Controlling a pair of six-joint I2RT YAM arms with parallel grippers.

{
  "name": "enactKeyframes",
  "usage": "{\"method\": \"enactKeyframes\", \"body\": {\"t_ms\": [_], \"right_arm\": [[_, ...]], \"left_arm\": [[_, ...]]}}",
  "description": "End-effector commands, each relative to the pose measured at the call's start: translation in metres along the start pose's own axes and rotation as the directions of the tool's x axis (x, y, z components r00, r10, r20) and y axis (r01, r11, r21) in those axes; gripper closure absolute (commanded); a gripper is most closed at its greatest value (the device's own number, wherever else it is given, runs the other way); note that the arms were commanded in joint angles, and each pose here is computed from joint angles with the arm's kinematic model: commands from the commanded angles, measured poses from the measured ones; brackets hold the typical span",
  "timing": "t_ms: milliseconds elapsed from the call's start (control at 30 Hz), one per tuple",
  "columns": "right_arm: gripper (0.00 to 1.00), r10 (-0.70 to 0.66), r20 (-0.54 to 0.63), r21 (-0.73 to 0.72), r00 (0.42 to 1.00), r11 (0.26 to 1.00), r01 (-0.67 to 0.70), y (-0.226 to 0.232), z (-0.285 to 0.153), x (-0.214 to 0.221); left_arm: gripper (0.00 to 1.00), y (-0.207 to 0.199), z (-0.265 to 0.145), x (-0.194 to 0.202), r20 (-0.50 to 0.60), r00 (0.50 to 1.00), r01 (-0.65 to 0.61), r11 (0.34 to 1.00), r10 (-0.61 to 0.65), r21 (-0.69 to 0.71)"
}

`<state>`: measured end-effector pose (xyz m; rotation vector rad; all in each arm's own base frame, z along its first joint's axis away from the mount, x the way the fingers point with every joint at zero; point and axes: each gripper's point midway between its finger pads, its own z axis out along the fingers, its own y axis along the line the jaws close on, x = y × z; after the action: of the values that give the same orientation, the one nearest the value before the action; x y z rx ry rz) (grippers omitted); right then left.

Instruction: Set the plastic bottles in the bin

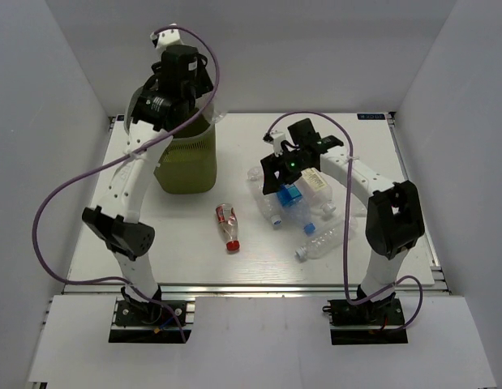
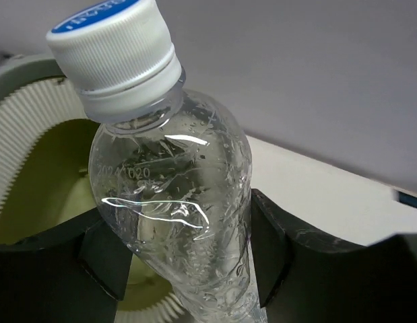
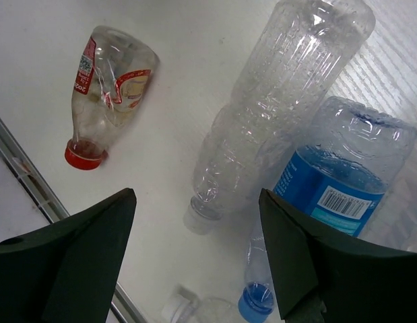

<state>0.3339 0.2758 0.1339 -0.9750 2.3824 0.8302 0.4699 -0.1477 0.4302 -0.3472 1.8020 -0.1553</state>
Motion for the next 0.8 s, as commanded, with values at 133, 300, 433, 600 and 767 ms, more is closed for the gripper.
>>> {"method": "enactKeyframes", "body": {"t_ms": [133,300,433,600,767], "right_arm": [[0.19,0.032,0.011,0.063,0.999,0.998,-0.032,-0.005,0.012,-0.010],[0.14,0.036,-0.016,0.071,0.999,0.997,-0.035,-0.005,0.028,-0.003],[0.14,0.052,-0.051,0.094,0.997,0.994,-0.047,-0.009,0.050,0.001],[0.14,0.073,-0.093,0.210,0.993,0.976,-0.052,-0.026,0.081,0.002],[0.14,0.111,-0.114,0.381,0.987,0.922,-0.060,-0.053,0.097,0.006]], "left_arm": [[0.71,0.096,-0.002,-0.060,0.150,0.987,0.090,0.964,-0.053,-0.251],[0.58,0.111,0.011,-0.041,0.070,0.997,0.033,0.957,-0.014,-0.287],[0.12,0.124,0.011,-0.020,-0.006,0.999,-0.044,0.949,0.044,-0.313],[0.00,0.096,-0.018,-0.022,-0.068,0.961,-0.275,0.951,0.268,-0.142],[0.00,0.055,-0.082,0.032,-0.119,0.903,-0.379,0.895,0.413,0.236]]}}
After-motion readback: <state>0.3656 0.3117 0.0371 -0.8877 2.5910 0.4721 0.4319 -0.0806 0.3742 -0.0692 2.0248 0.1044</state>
